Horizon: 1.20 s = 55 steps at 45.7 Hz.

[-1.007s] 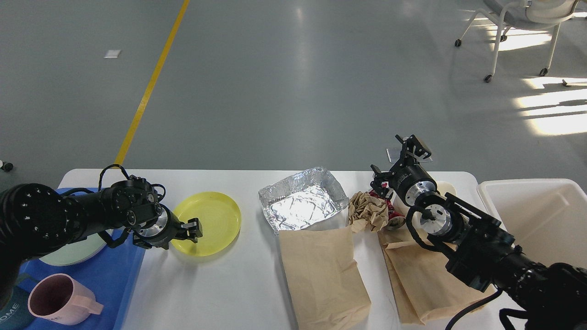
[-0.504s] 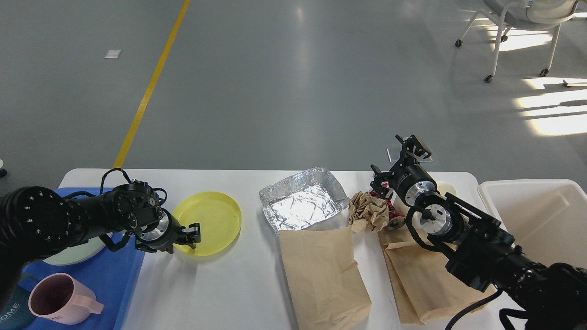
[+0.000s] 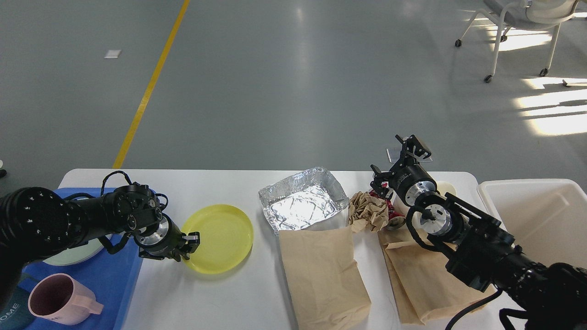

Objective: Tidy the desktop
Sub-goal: 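Lift the yellow plate with the left gripper onto the green plate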

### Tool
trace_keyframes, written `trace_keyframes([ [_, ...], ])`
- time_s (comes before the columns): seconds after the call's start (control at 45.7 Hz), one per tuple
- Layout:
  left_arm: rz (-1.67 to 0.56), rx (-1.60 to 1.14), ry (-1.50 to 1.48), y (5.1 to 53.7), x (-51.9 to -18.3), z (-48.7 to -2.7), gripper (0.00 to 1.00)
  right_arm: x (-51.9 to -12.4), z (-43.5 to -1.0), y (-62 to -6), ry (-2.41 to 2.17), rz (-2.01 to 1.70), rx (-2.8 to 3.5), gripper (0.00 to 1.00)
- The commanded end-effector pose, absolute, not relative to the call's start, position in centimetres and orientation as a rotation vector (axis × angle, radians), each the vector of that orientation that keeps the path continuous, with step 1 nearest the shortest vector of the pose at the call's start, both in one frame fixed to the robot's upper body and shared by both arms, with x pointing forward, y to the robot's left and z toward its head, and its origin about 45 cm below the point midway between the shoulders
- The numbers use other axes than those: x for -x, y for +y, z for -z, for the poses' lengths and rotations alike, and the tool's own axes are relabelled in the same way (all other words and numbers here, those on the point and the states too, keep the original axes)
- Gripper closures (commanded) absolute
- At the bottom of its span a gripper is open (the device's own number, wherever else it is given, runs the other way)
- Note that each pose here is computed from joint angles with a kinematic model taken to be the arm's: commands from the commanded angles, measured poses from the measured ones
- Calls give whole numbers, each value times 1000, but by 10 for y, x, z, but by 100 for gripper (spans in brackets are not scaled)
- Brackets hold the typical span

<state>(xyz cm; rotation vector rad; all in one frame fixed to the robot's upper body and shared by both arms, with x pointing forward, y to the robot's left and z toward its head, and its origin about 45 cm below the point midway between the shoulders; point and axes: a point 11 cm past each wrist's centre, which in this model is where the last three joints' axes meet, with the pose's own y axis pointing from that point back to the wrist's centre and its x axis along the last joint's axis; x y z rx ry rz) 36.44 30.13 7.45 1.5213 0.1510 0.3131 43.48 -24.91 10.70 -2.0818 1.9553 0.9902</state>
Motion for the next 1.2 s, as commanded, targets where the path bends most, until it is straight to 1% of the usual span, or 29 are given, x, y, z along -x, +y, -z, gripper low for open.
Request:
trace_keyframes([
  [0.0, -311, -1521, 156, 302, -363, -74, 82, -435, -107, -249, 1955, -991, 2081, 0],
  [0.197, -315, -1524, 159, 305, -364, -76, 86, -435, -107, -249, 1956, -989, 2083, 0],
  [0.241, -304, -1521, 164, 304, -364, -78, 89, -435, -107, -249, 1955, -991, 2081, 0],
  [0.328, -261, -1518, 190, 303, -362, -81, 100, -435, -107, -249, 1955, -991, 2081, 0],
  [0.394, -240, -1514, 205, 303, -362, -84, 100, -435, -107, -249, 1955, -991, 2081, 0],
  [0.504, -246, -1515, 196, 306, -371, -98, 100, -435, -107, -249, 1955, -991, 2081, 0],
  [0.766, -180, -1502, 240, 309, -373, -116, 100, -435, -107, -249, 1955, -991, 2081, 0],
  [0.942, -147, -1483, 273, 317, -380, -147, 100, -435, -107, -249, 1956, -989, 2085, 0],
  [1.183, -226, -1448, 272, 344, -388, -204, 100, -435, -107, -249, 1955, -991, 2081, 0],
])
